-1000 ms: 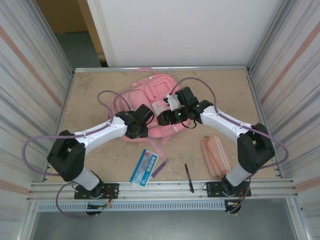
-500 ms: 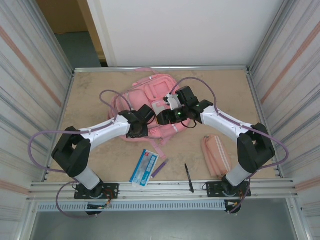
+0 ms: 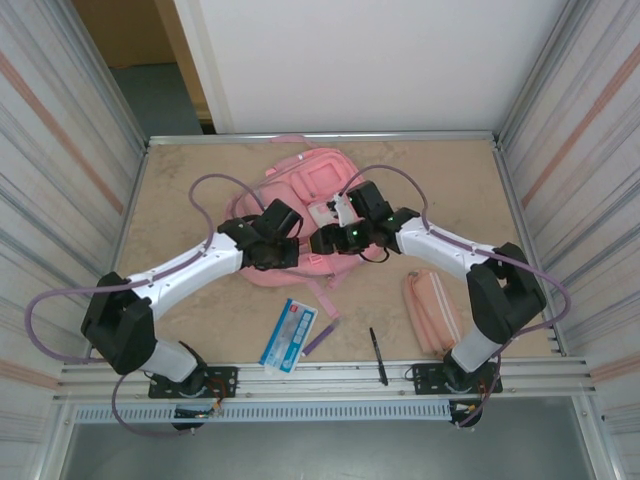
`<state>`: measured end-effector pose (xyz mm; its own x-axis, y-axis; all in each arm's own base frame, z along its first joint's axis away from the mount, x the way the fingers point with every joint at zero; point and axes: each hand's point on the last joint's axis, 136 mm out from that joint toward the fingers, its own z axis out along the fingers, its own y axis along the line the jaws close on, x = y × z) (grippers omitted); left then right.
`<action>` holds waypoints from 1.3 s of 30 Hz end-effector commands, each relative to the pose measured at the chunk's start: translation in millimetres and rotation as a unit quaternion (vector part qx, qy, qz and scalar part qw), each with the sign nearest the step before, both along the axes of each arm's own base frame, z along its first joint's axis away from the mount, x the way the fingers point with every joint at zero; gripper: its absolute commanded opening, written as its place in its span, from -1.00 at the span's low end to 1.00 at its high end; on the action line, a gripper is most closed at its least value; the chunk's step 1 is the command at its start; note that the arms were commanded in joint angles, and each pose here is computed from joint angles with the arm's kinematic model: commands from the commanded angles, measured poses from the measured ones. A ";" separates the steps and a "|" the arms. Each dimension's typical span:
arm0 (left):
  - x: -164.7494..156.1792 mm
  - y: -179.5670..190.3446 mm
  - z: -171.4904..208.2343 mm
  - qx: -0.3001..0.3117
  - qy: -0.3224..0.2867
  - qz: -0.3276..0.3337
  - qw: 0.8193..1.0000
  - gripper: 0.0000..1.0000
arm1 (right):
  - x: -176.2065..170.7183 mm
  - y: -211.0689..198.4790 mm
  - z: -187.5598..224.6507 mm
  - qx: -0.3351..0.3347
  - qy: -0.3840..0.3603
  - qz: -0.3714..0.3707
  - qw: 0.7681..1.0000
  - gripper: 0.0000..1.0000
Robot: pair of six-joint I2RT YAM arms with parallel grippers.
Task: Pack the student bag
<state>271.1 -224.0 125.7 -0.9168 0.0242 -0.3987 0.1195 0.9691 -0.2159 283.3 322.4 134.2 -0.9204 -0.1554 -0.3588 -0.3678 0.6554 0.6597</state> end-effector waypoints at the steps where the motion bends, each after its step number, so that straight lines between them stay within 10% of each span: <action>1: 4.5 -24.1 31.9 -0.072 -0.030 -0.026 0.997 -1.00 | 3.2 8.3 -3.5 -0.003 -0.002 -0.018 1.000 0.20; 10: 4.8 -40.4 42.8 -0.112 -0.027 -0.017 0.993 -1.00 | -3.1 -36.2 -49.8 -0.193 -0.097 -0.011 0.976 0.22; 25: 3.2 -57.9 45.7 -0.134 -0.016 -0.030 0.990 -1.00 | 11.5 -17.9 -38.8 -0.131 -0.107 0.025 0.985 0.16; 39: 9.3 -47.4 52.6 -0.111 -0.034 -0.034 0.993 -1.00 | 12.6 -53.9 -61.7 -0.202 -0.098 0.005 0.974 -0.39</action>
